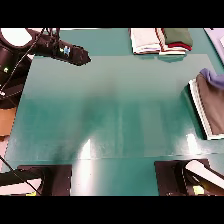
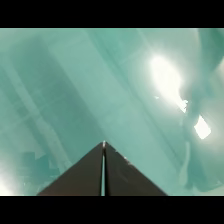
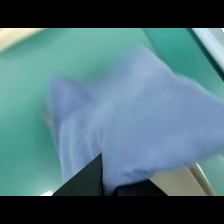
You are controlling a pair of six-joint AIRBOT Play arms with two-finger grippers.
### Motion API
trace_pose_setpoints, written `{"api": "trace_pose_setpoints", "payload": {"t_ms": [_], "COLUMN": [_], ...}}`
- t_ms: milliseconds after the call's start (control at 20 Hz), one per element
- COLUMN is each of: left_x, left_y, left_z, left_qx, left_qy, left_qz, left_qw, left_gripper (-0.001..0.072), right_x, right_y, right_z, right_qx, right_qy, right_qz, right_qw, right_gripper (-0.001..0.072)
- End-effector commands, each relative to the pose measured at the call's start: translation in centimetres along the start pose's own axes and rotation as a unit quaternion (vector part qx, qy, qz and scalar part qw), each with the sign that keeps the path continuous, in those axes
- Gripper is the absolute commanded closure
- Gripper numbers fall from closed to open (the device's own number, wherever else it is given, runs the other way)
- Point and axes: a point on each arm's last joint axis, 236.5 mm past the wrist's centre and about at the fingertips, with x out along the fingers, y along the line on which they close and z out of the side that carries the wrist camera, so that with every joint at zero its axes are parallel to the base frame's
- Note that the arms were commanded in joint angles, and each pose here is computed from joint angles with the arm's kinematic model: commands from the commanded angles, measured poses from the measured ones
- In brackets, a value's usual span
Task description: Fold the shirts.
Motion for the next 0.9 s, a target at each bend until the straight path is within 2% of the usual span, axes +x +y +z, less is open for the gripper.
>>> {"api": "trace_pose_setpoints", "payload": {"t_ms": [0, 50, 100, 150, 200, 250, 400, 500, 700, 850], "left_x": [0.0, 0.0, 0.0, 0.0, 0.0, 0.0, 0.0, 0.0, 0.0, 0.0], "left_y": [0.0, 0.0, 0.0, 0.0, 0.0, 0.0, 0.0, 0.0, 0.0, 0.1], "left_z": [-0.1, -0.1, -0.1, 0.0, 0.0, 0.0, 0.0, 0.1, 0.1, 0.4], "left_qx": [0.003, 0.003, 0.003, 0.003, 0.003, 0.003, 0.003, 0.003, 0.002, 0.003], "left_qy": [0.001, 0.001, 0.001, 0.001, 0.001, 0.0, 0.0, -0.001, -0.001, -0.01], "left_qz": [0.0, 0.0, 0.0, 0.0, 0.0, 0.0, 0.0, 0.0, 0.0, 0.003], "left_qw": [1.0, 1.0, 1.0, 1.0, 1.0, 1.0, 1.0, 1.0, 1.0, 1.0], "left_gripper": [0.068, 0.068, 0.068, 0.068, 0.068, 0.068, 0.068, 0.068, 0.068, 0.068], "right_x": [0.7, 1.0, 1.1, 1.0, 0.7, 0.2, -1.6, -1.8, -1.2, -1.1], "right_y": [-5.9, -6.7, -7.4, -8.4, -9.5, -10.6, -12.2, -10.2, 3.1, 14.6], "right_z": [-8.4, -10.3, -11.9, -13.2, -14.4, -15.1, -14.4, -10.8, -3.3, -4.3], "right_qx": [-0.008, -0.001, 0.006, 0.013, 0.02, 0.029, 0.064, 0.066, 0.017, -0.067], "right_qy": [0.096, 0.116, 0.131, 0.145, 0.156, 0.163, 0.145, 0.089, -0.016, 0.0], "right_qz": [-0.107, -0.116, -0.124, -0.139, -0.154, -0.169, -0.192, -0.161, 0.033, 0.164], "right_qw": [0.99, 0.986, 0.983, 0.98, 0.975, 0.972, 0.969, 0.981, 0.999, 0.984], "right_gripper": [0.069, 0.0679, 0.0562, 0.0372, 0.0247, 0.0184, 0.0175, 0.0176, 0.0178, 0.0182]}}
